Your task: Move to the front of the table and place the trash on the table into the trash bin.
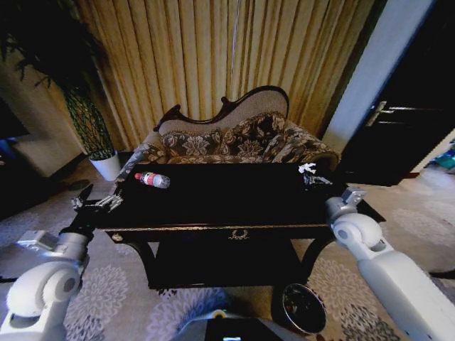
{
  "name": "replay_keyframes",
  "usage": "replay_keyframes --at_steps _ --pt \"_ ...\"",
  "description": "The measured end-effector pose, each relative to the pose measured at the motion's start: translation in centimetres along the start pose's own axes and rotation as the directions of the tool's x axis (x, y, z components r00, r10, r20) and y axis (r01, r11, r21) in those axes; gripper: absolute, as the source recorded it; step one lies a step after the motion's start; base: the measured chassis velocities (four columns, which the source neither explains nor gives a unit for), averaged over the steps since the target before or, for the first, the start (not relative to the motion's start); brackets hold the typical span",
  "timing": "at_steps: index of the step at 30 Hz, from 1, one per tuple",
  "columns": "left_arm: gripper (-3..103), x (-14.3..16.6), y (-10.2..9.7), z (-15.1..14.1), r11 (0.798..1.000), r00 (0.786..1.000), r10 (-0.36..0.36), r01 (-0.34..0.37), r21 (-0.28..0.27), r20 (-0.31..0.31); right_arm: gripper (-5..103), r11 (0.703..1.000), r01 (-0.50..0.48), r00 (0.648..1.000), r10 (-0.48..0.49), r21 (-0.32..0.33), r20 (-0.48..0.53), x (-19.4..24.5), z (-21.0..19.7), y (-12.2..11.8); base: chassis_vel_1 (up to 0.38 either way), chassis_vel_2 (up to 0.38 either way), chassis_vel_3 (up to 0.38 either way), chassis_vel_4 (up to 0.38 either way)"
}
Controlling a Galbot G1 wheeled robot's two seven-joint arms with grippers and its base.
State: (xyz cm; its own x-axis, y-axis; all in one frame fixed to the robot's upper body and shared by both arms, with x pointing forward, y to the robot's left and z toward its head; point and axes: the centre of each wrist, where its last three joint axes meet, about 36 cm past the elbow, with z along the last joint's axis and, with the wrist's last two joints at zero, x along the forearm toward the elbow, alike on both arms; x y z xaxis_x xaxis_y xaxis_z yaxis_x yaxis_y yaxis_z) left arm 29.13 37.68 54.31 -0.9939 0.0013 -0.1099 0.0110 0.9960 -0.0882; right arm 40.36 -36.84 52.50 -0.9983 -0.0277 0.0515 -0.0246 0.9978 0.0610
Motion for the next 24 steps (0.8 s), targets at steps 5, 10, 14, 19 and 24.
replay_keyframes --at_steps 5,10,14,19,24 --pt "100 -0.01 0.08 0.07 1.000 1.000 0.001 -0.001 0.001 -0.002 0 1.000 0.003 1.000 -0.003 -0.003 0.002 0.35 -0.02 0.05 0.000 0.000 0.000 0.000" --pt "100 0.00 0.08 0.09 1.000 1.000 0.000 0.000 0.002 -0.002 0 1.000 0.003 1.000 -0.003 -0.004 0.006 0.53 -0.16 0.07 0.000 0.000 0.000 0.000" --pt "100 -0.02 0.05 0.10 1.000 1.000 0.000 0.000 0.004 0.000 0 1.000 0.002 1.000 -0.002 -0.005 0.008 0.65 -0.21 0.09 0.017 -0.028 -0.028 0.017" --pt "100 0.01 -0.02 0.19 1.000 1.000 0.000 0.000 0.008 0.000 0 1.000 -0.001 1.000 0.001 -0.007 0.007 0.69 -0.18 0.05 0.089 -0.079 -0.079 0.086" --pt "100 0.10 -0.09 0.20 1.000 1.000 0.001 -0.001 0.008 0.000 0 1.000 -0.003 1.000 0.003 -0.006 0.003 0.77 -0.02 0.04 0.111 -0.120 -0.100 0.113"
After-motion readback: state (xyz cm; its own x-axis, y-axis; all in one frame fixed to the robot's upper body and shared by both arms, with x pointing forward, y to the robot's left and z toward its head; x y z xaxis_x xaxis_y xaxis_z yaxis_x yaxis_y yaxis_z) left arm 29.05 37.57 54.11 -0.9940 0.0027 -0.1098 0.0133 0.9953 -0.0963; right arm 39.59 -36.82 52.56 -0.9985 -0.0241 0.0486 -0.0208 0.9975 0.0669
